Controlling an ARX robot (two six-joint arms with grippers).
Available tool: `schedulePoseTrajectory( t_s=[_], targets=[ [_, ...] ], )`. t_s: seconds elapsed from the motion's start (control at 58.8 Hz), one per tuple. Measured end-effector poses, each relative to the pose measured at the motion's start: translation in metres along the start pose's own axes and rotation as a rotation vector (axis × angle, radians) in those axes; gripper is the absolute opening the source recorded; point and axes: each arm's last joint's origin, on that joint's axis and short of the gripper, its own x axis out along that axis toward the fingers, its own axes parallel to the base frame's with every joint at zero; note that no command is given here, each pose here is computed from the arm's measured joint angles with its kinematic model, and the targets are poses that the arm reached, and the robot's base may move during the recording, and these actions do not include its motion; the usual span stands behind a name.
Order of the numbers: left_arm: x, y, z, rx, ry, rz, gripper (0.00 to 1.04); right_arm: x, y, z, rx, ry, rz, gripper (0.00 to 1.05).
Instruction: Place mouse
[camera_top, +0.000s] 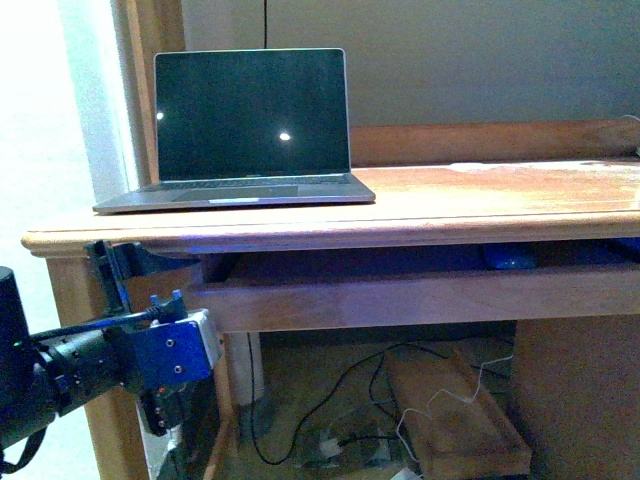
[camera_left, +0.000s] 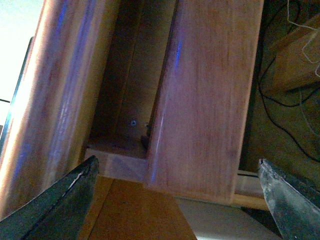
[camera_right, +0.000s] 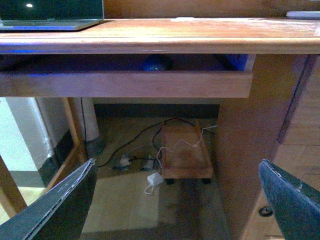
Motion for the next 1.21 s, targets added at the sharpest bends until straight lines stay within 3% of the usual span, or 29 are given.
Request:
schedulePoseTrajectory(
  t_s=[0.272,0.408,0.561,0.646,0.714,0.834,0.953,1.123,1.208],
  targets=[
    [0.027,-0.021,0.005,-0.085,-0.026,-0.083,0.97,0.000,0.000,0.000,0.000,0.000,0.000,0.97],
    [0.020,-0.023,0.011,-0.177,0.057,-0.209,0.97,0.000,0.000,0.000,0.000,0.000,0.000,0.97],
    [0.001,-0.007,0.028,-0.362,0.099,-0.439,0.98,0.000,0.000,0.000,0.000,0.000,0.000,0.97],
    [-0.020,0.002,0.045,-0.474,0.036,-0.557,0.98,0.000,0.000,0.000,0.000,0.000,0.000,0.97],
    [-0.054,0.011,0.069,-0.653,-0.060,-0.694,0.98,0.000,0.000,0.000,0.000,0.000,0.001,0.97],
    [-0.085,0.011,0.091,-0.902,-0.155,-0.777,0.98,0.000,0.000,0.000,0.000,0.000,0.000,0.97],
    [-0.099,0.022,0.108,-1.087,-0.106,-0.735,0.97,0.000,0.000,0.000,0.000,0.000,0.001,0.97],
    [-0.106,0.054,0.109,-1.417,0.097,-0.481,0.97,0.000,0.000,0.000,0.000,0.000,0.000,0.97],
    [-0.114,0.078,0.108,-1.529,0.132,-0.328,0.97,0.000,0.000,0.000,0.000,0.000,0.001,0.97]
  ],
)
